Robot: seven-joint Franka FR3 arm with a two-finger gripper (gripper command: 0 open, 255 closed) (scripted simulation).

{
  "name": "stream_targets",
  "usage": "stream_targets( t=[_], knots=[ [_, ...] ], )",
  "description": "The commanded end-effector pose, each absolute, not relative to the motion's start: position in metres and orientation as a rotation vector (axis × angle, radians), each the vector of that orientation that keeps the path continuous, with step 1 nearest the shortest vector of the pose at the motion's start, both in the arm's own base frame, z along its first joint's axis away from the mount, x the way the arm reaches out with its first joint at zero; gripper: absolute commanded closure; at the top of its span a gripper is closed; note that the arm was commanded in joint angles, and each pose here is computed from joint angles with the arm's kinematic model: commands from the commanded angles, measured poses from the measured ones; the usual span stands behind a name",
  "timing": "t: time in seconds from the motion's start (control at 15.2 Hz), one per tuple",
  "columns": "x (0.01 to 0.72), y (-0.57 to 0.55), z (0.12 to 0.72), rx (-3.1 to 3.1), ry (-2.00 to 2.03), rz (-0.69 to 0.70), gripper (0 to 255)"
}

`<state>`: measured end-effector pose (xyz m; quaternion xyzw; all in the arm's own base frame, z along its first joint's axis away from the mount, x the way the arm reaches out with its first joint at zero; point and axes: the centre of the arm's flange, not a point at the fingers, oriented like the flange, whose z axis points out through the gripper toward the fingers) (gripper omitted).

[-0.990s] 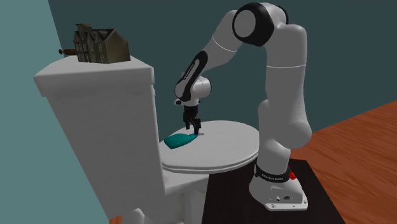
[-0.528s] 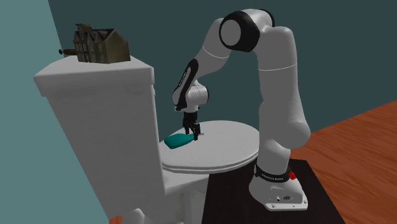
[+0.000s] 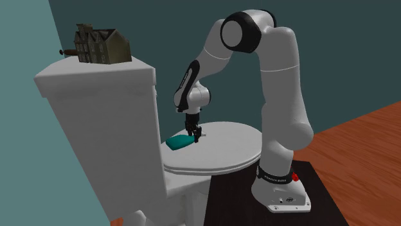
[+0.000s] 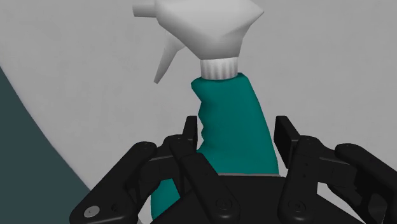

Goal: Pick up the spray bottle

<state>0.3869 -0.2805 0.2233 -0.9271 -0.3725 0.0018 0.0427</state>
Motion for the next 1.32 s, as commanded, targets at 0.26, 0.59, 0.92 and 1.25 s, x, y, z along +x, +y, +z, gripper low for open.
stream_targets(
  t=[0.26, 0.59, 0.92, 1.25],
  knots=[
    [0.387, -0.28, 0.233, -2.835, -1.14, 0.008, 255],
    [0.387, -0.28, 0.259, -2.835, -1.14, 0.008, 255],
    [0.387, -0.28, 0.285, -2.835, -1.14, 0.008, 255],
    [0.387, -0.28, 0.302, -2.835, -1.14, 0.008, 255]
  ],
)
